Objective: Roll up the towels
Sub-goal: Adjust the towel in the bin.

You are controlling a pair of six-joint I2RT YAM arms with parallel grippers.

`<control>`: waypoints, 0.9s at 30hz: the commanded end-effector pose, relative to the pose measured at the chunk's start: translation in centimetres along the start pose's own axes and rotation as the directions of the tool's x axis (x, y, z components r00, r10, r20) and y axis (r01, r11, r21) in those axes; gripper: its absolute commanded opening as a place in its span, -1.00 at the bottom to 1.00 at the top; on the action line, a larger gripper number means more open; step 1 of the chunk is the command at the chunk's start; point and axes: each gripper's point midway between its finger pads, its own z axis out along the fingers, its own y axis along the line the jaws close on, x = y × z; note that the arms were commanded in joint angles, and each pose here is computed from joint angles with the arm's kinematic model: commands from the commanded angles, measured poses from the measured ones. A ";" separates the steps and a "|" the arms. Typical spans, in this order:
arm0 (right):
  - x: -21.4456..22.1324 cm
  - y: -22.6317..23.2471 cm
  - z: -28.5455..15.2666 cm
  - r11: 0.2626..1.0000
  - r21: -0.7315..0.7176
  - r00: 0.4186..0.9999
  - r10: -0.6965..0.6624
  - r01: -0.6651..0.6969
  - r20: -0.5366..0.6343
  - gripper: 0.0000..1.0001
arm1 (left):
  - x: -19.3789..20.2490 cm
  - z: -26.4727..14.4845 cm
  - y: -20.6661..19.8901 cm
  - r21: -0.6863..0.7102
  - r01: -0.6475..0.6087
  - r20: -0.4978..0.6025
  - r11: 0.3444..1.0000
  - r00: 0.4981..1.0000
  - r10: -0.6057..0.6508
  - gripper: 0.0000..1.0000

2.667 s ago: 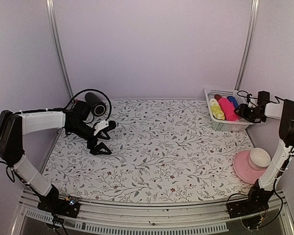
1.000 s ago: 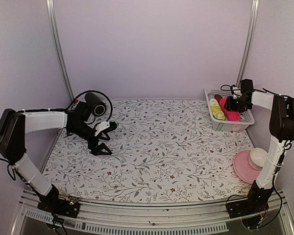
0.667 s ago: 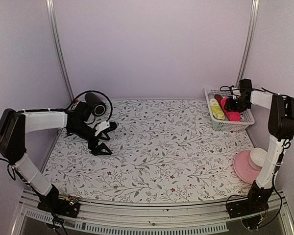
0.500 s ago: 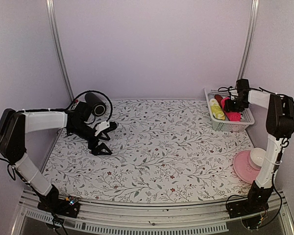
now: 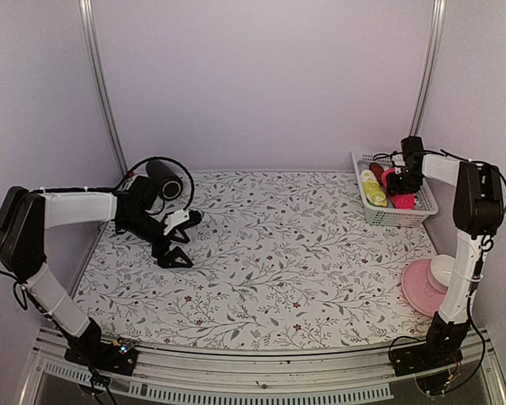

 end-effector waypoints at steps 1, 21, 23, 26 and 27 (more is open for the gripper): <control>4.5 0.7 2.5 1.000 0.006 0.987 -0.019 0.020 -0.161 0.05 | 0.0 0.3 0.1 0.001 0.001 0.002 1.000 1.000 -0.001 0.95; 1.9 3.7 0.0 0.995 -0.095 0.988 -0.042 0.028 -0.148 -0.80 | 0.1 0.4 0.1 0.001 0.002 -0.002 1.000 1.000 -0.002 0.95; 1.8 4.1 -0.1 0.994 -0.107 0.987 -0.044 0.028 -0.152 -0.81 | 0.0 0.3 0.1 0.000 0.001 -0.001 1.000 1.000 -0.001 0.95; 1.9 4.6 -0.1 0.992 -0.121 0.985 -0.051 0.031 -0.164 -0.81 | 0.0 0.3 0.1 -0.001 0.000 0.000 1.000 1.000 0.000 0.95; 1.9 4.8 0.0 0.991 -0.132 0.985 -0.051 0.029 -0.167 -0.81 | 0.1 0.3 0.1 0.000 0.001 -0.001 1.000 1.000 -0.001 0.94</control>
